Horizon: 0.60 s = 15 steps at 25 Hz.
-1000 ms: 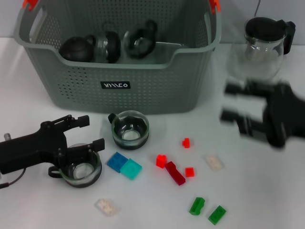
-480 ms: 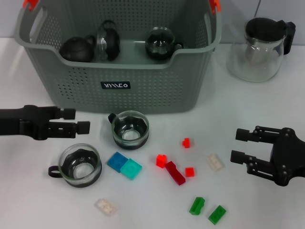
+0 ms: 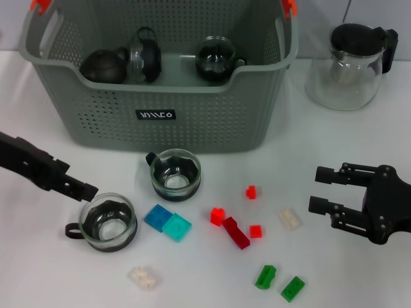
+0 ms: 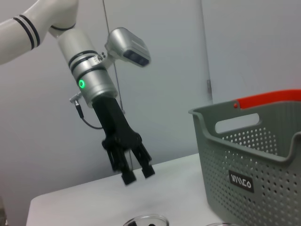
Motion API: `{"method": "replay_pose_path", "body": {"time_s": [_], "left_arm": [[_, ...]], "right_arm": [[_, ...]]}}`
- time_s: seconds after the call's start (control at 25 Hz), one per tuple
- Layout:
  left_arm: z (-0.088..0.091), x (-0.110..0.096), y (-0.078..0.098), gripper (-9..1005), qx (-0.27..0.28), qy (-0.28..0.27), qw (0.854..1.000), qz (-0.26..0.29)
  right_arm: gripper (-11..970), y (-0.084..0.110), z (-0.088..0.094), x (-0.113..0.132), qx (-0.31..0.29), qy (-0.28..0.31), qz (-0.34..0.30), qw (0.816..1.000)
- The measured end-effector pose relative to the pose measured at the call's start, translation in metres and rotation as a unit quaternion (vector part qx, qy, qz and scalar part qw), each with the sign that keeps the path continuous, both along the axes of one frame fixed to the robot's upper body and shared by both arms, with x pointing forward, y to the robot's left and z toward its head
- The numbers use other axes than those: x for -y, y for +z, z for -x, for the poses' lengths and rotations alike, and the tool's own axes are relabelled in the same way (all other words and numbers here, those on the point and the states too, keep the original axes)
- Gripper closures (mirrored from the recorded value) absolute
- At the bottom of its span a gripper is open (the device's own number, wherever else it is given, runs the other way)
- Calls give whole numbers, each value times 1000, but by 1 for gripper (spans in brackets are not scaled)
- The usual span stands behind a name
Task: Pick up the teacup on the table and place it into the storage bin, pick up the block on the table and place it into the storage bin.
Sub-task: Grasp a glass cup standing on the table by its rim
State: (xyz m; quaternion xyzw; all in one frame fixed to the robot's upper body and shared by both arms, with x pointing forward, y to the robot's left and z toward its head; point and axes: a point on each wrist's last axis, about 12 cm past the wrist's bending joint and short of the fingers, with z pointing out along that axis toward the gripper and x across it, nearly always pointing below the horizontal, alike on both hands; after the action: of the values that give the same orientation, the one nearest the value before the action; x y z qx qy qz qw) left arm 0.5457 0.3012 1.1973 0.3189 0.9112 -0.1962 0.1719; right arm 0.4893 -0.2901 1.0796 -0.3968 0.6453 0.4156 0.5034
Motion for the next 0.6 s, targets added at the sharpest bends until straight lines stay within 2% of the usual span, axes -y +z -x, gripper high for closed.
{"method": "replay_pose_path", "body": {"time_s": [0.24,0.48,0.6], "left_arm": [[-8,31,-13,127,3,-17,998,-67],[-8,43,-32,165,0,4,994,-112],[-8,44,-36,203,-2,10,992,-123]], "right_arm": [[403,3,-2,2,5,-6,-5,1000],[403,4,-4,0,5,-9,-14,1000],[402,3,-4,1,2,-10,-16,1000]]}}
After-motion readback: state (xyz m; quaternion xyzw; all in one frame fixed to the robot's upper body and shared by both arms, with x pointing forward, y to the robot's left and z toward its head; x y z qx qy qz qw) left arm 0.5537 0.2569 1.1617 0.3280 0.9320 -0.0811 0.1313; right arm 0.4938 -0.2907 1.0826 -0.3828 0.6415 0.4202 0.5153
